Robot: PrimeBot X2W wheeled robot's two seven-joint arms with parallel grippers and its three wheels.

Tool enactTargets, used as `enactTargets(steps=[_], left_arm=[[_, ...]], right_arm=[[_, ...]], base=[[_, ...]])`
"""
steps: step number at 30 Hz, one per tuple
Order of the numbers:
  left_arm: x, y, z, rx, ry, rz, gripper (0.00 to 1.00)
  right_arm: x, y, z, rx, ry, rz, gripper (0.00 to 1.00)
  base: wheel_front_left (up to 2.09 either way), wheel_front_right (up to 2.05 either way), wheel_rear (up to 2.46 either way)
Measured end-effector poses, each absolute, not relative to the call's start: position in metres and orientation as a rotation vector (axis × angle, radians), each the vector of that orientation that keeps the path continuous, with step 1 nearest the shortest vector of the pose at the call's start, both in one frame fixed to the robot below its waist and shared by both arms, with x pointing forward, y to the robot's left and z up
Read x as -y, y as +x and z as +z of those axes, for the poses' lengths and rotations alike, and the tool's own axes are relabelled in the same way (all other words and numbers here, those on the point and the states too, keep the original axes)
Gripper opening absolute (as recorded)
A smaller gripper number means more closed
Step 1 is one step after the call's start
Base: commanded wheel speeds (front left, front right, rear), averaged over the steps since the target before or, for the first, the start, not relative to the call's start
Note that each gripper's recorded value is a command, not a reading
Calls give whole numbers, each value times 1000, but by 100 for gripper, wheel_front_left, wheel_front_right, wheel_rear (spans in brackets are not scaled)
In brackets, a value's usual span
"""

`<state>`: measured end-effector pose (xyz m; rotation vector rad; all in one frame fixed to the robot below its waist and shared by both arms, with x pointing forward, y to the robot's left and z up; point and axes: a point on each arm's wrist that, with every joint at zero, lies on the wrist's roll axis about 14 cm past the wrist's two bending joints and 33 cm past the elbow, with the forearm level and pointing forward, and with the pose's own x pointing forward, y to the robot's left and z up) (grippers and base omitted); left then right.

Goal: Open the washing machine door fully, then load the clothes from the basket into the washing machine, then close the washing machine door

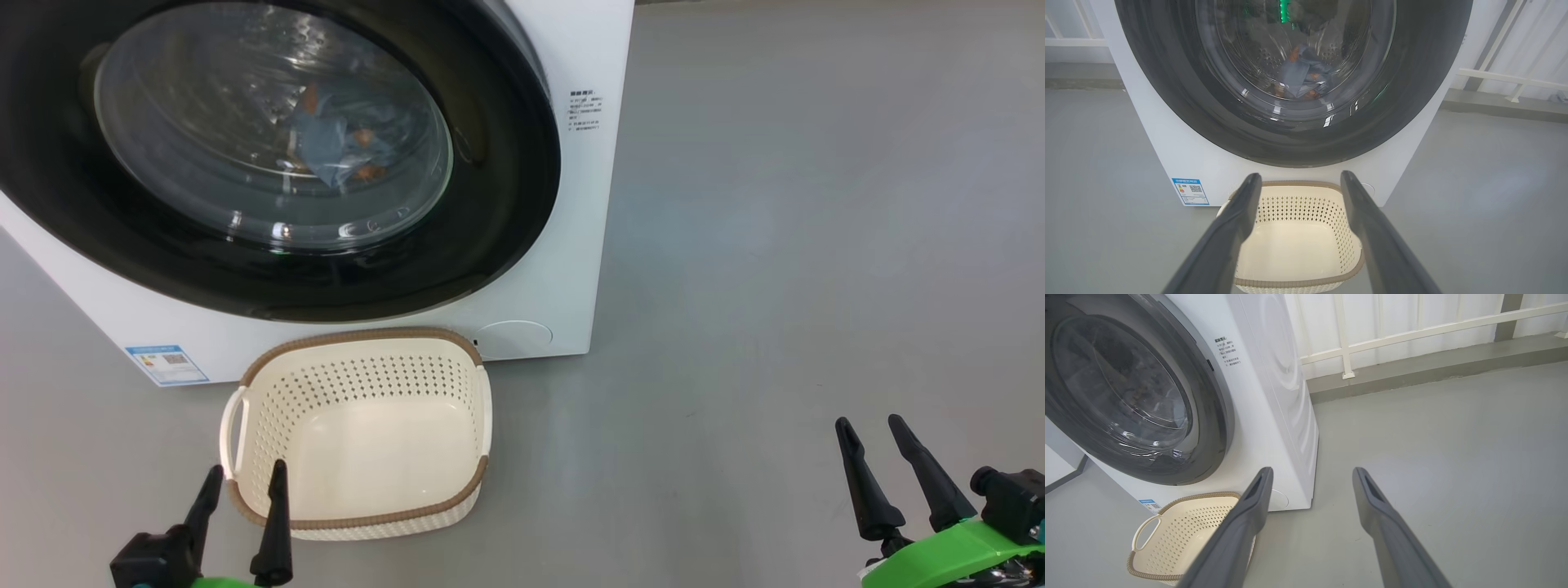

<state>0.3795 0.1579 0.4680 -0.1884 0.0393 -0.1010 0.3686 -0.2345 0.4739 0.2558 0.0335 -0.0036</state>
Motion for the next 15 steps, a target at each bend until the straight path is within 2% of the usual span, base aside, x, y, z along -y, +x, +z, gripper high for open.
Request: enactTargets(steps=[8,9,15], left_arm=[[-159,378,473,-24,-188,-99,100],[-159,377,471,-30,-189,-98,0],[-153,360,439,-135,-214,-89,0]], right_arm=[[233,368,477,-25,255,2,100],[233,368,475,-30,258,1,0],[223,356,446,-114,305,-23,0]], base=[[0,0,0],[0,0,0],[0,0,0]])
